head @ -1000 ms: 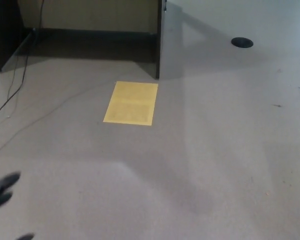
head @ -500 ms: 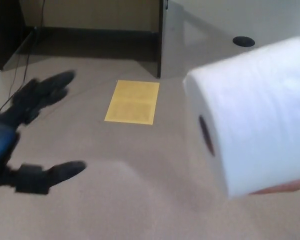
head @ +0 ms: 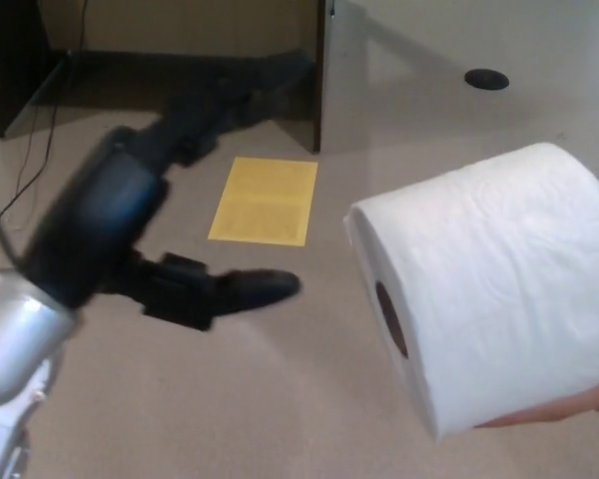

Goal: A person is holding a toilet paper roll and the robot extends its left hand to grab the roll by inserting its thumb into the gap in the middle and brings its hand down by its side. Then it extends its arm again to hand the toilet paper roll back to the person.

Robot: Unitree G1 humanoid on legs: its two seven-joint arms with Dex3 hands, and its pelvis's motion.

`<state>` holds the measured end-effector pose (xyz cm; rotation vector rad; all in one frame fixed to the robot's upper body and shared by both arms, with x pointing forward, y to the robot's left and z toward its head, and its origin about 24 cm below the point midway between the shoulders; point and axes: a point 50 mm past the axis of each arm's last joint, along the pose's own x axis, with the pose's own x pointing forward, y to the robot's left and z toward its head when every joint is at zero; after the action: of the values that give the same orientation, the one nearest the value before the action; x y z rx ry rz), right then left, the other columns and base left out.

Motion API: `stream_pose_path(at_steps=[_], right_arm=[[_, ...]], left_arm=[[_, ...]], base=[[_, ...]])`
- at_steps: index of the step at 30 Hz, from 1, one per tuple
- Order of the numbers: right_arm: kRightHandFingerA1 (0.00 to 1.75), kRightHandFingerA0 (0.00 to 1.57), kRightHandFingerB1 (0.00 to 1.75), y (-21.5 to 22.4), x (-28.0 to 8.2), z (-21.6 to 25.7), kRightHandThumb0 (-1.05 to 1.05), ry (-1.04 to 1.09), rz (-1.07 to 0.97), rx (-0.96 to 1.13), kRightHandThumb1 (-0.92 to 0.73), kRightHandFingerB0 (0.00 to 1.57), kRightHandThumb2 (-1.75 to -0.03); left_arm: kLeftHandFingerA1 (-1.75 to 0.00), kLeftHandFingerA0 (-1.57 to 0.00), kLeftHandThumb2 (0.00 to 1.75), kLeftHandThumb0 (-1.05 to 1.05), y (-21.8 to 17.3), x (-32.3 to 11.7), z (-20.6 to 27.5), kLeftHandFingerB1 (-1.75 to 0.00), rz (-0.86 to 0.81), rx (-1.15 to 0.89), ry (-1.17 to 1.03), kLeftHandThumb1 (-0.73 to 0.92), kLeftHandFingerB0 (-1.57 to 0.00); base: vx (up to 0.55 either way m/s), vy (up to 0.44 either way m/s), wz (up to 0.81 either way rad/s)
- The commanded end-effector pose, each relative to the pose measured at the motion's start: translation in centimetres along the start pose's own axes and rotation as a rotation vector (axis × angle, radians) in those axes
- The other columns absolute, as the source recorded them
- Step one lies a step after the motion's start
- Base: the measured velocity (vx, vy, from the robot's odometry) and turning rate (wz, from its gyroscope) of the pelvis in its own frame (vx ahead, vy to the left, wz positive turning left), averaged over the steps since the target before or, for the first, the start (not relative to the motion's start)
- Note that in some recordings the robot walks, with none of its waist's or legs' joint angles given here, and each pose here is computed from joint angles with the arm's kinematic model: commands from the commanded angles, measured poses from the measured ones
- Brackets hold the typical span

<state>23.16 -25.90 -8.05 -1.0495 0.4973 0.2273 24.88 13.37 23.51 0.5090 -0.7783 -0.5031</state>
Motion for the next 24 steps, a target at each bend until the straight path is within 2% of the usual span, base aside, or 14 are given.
stream_pose_path(at_steps=[1, 2, 3, 4, 5, 11, 20, 21, 22, 23, 24], right_arm=[[0.47, 0.51, 0.40, 0.3, -0.6, -0.9, -0.41, 0.017, -0.001, 0.005, -0.70, 0.48, -0.61], [0.47, 0.52, 0.41, 0.2, -0.4, -0.6, -0.40, 0.011, -0.009, 0.019, -0.71, 0.49, -0.61], [0.47, 0.51, 0.41, 0.3, -0.5, -0.6, -0.40, 0.005, -0.005, 0.015, -0.71, 0.49, -0.61], [0.45, 0.49, 0.39, 0.4, -0.5, -0.7, -0.41, 0.009, 0.001, 0.010, -0.71, 0.47, -0.61], [0.45, 0.50, 0.39, 0.5, -0.6, -0.8, -0.41, 0.015, 0.004, 0.006, -0.71, 0.48, -0.61], [0.47, 0.54, 0.41, 0.4, -0.6, -0.7, -0.40, 0.008, -0.002, 0.018, -0.71, 0.50, -0.61], [0.45, 0.51, 0.40, 1.1, -0.5, -0.5, -0.38, 0.027, 0.021, 0.049, -0.71, 0.49, -0.60], [0.44, 0.50, 0.40, 1.1, -0.5, -0.6, -0.38, 0.029, 0.022, 0.046, -0.71, 0.48, -0.60], [0.44, 0.49, 0.40, 1.1, -0.5, -0.6, -0.39, 0.027, 0.023, 0.043, -0.71, 0.48, -0.61], [0.44, 0.49, 0.40, 1.1, -0.5, -0.5, -0.39, 0.024, 0.024, 0.039, -0.71, 0.48, -0.61], [0.45, 0.50, 0.40, 1.0, -0.5, -0.5, -0.38, 0.020, 0.022, 0.033, -0.71, 0.49, -0.60]], left_arm=[[-0.36, -0.18, 0.59, -0.47, -2.0, 0.4, 0.2, -0.31, -0.084, -0.036, 0.016, 0.36, -0.11], [-0.48, 0.00, 0.78, -0.24, -2.1, 0.7, 0.3, -0.48, -0.098, -0.023, 0.013, 0.20, 0.00], [-0.48, 0.00, 0.78, -0.24, -2.4, 0.6, 0.3, -0.47, -0.106, -0.039, 0.017, 0.19, 0.00], [-0.35, -0.16, 0.58, -0.45, -2.8, 0.6, 0.4, -0.31, -0.113, -0.048, 0.019, 0.34, -0.12], [-0.48, 0.00, 0.77, -0.24, -3.1, 0.5, 0.4, -0.48, -0.122, -0.051, 0.016, 0.17, 0.00], [-0.48, 0.00, 0.76, -0.27, -4.1, 0.5, 0.4, -0.48, -0.173, -0.013, 0.022, 0.14, 0.00], [-0.48, 0.00, 0.78, -0.24, -4.9, 1.1, 0.3, -0.48, -0.154, -0.080, 0.001, 0.20, 0.00], [-0.36, -0.17, 0.58, -0.43, -5.0, 1.1, 0.3, -0.30, -0.146, -0.095, -0.001, 0.35, -0.11], [-0.48, -0.01, 0.79, -0.23, -5.0, 1.2, 0.3, -0.47, -0.141, -0.100, -0.001, 0.21, -0.01], [-0.48, -0.01, 0.79, -0.23, -5.1, 1.3, 0.4, -0.47, -0.137, -0.098, -0.001, 0.21, -0.01], [-0.36, -0.17, 0.58, -0.42, -5.1, 1.5, 0.5, -0.31, -0.128, -0.099, -0.007, 0.36, -0.13]], base=[[0.00, 0.000, 0.00], [0.00, 0.000, 0.00], [0.00, 0.000, 0.00], [0.00, 0.000, 0.00], [0.00, 0.000, 0.00], [0.00, 0.000, 0.00], [0.00, 0.000, 0.00], [0.00, 0.000, 0.00], [0.00, 0.000, 0.00], [0.00, 0.000, 0.00], [0.00, 0.000, 0.00]])
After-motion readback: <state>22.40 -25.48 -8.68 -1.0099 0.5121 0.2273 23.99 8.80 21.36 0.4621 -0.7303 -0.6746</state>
